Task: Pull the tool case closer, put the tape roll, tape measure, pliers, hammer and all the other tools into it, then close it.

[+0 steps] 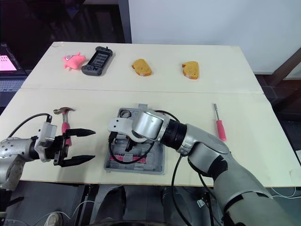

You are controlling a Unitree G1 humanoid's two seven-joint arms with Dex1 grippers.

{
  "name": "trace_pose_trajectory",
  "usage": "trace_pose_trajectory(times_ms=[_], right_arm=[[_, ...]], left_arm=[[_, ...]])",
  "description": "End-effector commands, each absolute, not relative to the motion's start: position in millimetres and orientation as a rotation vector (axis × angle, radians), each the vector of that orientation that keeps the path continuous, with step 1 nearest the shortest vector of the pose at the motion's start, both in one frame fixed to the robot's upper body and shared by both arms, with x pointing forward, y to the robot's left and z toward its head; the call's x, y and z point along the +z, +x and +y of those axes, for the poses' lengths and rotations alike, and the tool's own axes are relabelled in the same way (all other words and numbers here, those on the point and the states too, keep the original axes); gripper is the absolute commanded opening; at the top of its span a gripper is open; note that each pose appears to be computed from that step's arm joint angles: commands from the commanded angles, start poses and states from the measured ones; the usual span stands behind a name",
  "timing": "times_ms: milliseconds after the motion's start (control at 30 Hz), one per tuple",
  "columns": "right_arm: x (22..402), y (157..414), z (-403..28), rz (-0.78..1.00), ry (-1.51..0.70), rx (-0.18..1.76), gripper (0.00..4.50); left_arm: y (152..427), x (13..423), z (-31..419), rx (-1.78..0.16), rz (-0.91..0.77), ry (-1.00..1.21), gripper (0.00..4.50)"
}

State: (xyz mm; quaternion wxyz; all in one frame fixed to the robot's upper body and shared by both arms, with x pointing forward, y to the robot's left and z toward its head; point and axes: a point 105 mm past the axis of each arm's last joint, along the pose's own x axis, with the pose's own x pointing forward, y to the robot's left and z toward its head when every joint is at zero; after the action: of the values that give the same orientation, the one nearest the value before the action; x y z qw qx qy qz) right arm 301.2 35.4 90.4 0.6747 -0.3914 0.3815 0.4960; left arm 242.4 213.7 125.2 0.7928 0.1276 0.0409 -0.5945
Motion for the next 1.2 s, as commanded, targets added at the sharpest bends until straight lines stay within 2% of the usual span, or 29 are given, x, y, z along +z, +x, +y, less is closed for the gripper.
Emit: trace_pose_trajectory(times_ms=[33,133,167,233,267,400,433,733,933,1133,1200], right_arm=[[94.4,296.1,45.8,0.817,-0.89,1.159,0.13],[96.5,296.9,45.3,0.809,-0.893,1.16,0.13],[98.2,296.9,45.9,0.803,-0.89,1.162,0.98],[102.2,297.3,46.8,0.792,-0.888,1.166,1.73],[104.2,297.6,47.6,0.787,-0.881,1.167,2.31],[107.8,297.0,48.2,0.778,-0.884,1.175,4.16],[109.5,296.9,48.2,0.774,-0.885,1.176,4.39],[139.7,292.9,44.5,0.707,-0.793,1.203,4.39],[161.1,289.9,41.4,0.577,-0.638,1.233,4.39],[163.4,294.3,32.8,0.381,-0.471,1.202,4.39],[163.9,291.5,35.9,0.347,-0.427,1.209,3.84]], left_arm=[[240.0,134.6,214.7,-1.283,0.064,0.304,4.5],[240.2,134.8,214.8,-1.283,0.065,0.302,4.5],[240.2,134.7,214.8,-1.283,0.066,0.302,4.5],[239.9,134.5,214.7,-1.285,0.067,0.301,4.5],[239.7,134.4,214.5,-1.286,0.068,0.3,4.5],[239.8,134.1,213.5,-1.287,0.07,0.294,4.5],[239.6,134.0,213.3,-1.288,0.07,0.293,4.5],[238.6,133.5,212.0,-1.293,0.077,0.285,4.5],[238.9,134.1,212.5,-1.29,0.079,0.285,4.5],[241.0,136.1,213.5,-1.284,0.077,0.289,4.5],[241.4,136.5,214.4,-1.284,0.078,0.291,4.5]])
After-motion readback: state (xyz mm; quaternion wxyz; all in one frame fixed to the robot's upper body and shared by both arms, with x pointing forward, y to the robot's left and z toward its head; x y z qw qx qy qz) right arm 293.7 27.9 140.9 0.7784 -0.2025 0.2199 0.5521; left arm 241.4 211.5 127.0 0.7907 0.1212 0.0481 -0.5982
